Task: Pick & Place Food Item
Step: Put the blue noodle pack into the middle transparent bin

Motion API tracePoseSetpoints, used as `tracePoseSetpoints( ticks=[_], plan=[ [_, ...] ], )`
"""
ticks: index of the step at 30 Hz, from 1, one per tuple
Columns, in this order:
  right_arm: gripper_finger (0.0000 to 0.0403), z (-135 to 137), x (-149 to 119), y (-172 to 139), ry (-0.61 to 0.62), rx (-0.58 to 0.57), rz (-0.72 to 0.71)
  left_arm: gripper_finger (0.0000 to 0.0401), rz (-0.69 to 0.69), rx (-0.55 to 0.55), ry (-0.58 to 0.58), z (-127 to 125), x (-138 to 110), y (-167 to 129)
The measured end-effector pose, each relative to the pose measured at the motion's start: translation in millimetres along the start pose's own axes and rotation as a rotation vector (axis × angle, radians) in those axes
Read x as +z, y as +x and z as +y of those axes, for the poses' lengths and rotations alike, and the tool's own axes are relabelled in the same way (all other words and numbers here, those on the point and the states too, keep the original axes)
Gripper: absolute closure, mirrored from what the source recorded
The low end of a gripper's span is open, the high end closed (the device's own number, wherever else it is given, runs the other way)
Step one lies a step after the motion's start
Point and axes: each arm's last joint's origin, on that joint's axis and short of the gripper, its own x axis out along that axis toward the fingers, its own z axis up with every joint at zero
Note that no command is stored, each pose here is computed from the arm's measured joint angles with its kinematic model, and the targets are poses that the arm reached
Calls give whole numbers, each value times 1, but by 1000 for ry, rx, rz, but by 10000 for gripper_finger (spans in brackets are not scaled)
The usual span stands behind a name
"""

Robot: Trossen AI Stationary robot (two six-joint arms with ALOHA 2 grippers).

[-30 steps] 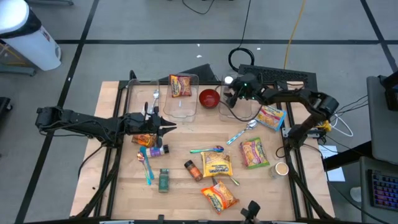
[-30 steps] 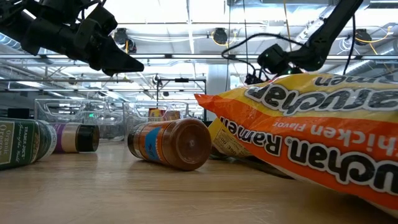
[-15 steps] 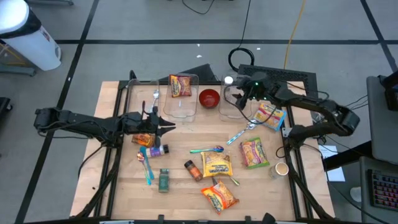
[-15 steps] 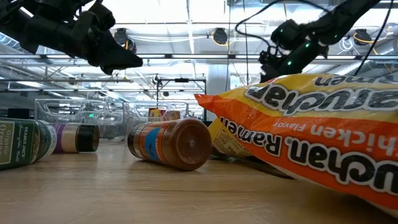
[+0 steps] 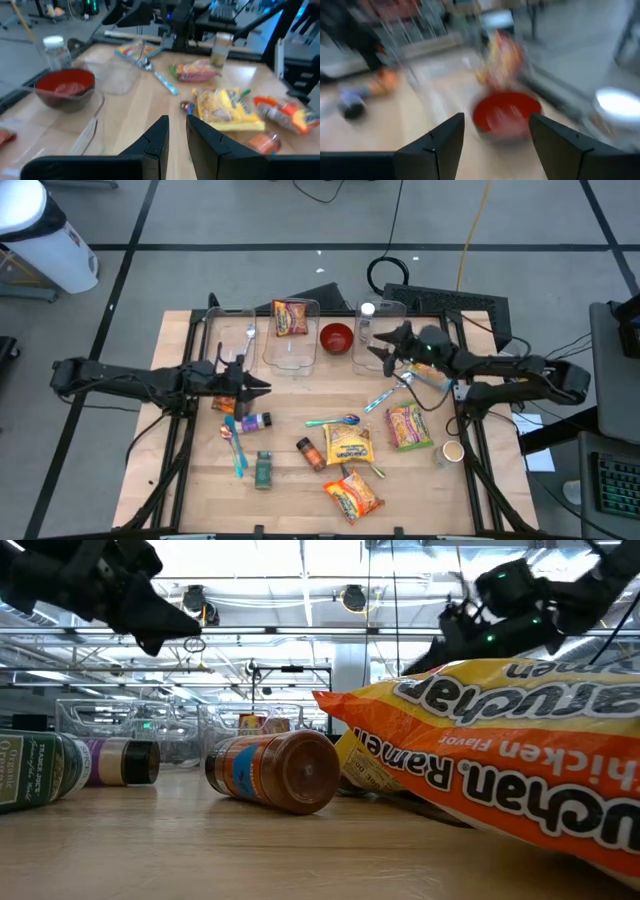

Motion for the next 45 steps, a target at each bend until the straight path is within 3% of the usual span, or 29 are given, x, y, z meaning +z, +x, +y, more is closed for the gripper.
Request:
tracePoseSetpoints(
  ticks=[7, 12, 18, 29, 35, 40, 45],
  plan=[
    [188, 22, 0, -20, -28, 138, -352, 329, -138, -26, 70, -4, 14, -8],
    [189, 29, 0, -30, -34, 183, -460, 329, -198, -28, 90, -5, 19, -5],
    [190, 34, -3, -28, -82, 195, -445, 329, -193, -27, 86, -5, 18, 2],
    [192, 38, -10, -24, -78, 221, -405, 329, -54, -11, 100, -4, 0, 25],
    [197, 44, -15, -23, -125, 279, -357, 329, -66, -13, 72, -4, -5, 41],
    [198, 53, -14, -17, -154, 306, -297, 329, -78, -11, 117, -4, -10, 53],
    [198, 60, -9, -1, -190, 169, -110, 329, -120, -13, 124, -5, -10, 61]
  ],
)
